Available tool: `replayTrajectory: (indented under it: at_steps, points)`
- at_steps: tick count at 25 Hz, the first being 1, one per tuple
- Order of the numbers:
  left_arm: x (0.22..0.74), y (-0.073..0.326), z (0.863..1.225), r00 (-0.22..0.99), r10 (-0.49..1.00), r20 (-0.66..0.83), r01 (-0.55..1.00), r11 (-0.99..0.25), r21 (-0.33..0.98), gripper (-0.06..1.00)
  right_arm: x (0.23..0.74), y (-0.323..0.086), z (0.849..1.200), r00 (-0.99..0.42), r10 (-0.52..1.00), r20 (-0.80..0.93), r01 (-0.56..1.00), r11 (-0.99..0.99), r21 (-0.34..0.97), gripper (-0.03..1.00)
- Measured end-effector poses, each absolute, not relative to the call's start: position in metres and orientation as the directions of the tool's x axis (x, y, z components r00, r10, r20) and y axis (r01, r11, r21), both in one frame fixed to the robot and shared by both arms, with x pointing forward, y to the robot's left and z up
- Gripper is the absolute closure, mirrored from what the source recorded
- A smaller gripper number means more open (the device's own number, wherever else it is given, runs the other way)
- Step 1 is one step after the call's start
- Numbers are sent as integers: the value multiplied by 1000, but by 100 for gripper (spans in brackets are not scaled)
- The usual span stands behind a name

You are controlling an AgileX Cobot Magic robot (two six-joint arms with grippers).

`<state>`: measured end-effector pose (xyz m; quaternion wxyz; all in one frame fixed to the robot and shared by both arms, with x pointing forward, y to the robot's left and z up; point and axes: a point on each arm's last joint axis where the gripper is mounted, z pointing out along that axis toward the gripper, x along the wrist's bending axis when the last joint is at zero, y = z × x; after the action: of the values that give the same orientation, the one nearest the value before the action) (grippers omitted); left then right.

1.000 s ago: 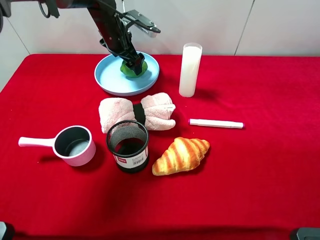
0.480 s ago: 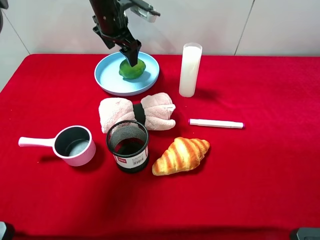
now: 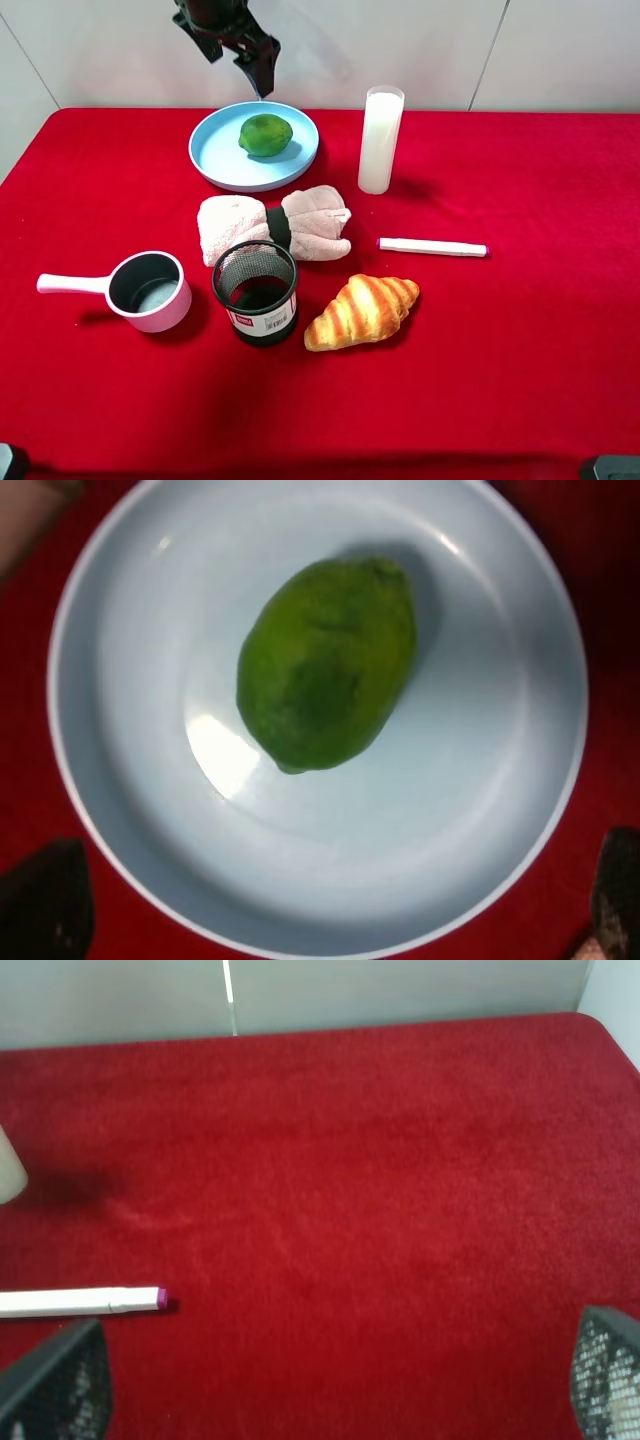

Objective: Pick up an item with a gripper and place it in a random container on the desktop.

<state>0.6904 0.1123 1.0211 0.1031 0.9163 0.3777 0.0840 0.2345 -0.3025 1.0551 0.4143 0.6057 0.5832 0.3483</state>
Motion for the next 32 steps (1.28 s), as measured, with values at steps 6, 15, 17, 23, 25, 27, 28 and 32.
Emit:
replayTrajectory:
  at_steps: [6, 15, 17, 23, 25, 27, 28, 32]
  points:
    - [670, 120, 1050, 694, 715, 82, 675, -686, 272, -5, 234, -302, 1055, 77, 995, -61, 418, 24, 908, 28]
    - [618, 142, 1075, 649, 759, 47, 732, -641, 231, -5, 234, -302, 1055, 77, 995, -61, 418, 24, 908, 28]
    - [605, 148, 1083, 646, 762, 47, 735, -637, 233, -5, 234, -302, 1055, 77, 995, -61, 418, 24, 908, 28]
    - [563, 165, 1106, 643, 764, 53, 732, -633, 253, -5, 234, -302, 1055, 77, 995, -61, 418, 24, 908, 28]
    - [547, 171, 1118, 640, 766, 60, 727, -629, 276, -5, 234, -302, 1055, 77, 995, -61, 418, 24, 908, 28]
    - [531, 178, 1126, 639, 767, 65, 722, -627, 292, -5, 234, -302, 1055, 77, 995, -61, 418, 24, 908, 28]
    - [523, 181, 1132, 638, 767, 70, 718, -625, 307, -5, 234, -302, 1055, 77, 995, -61, 418, 24, 908, 28]
    - [486, 196, 1147, 634, 770, 73, 705, -614, 355, -5, 234, -302, 1055, 77, 995, -61, 418, 24, 908, 28]
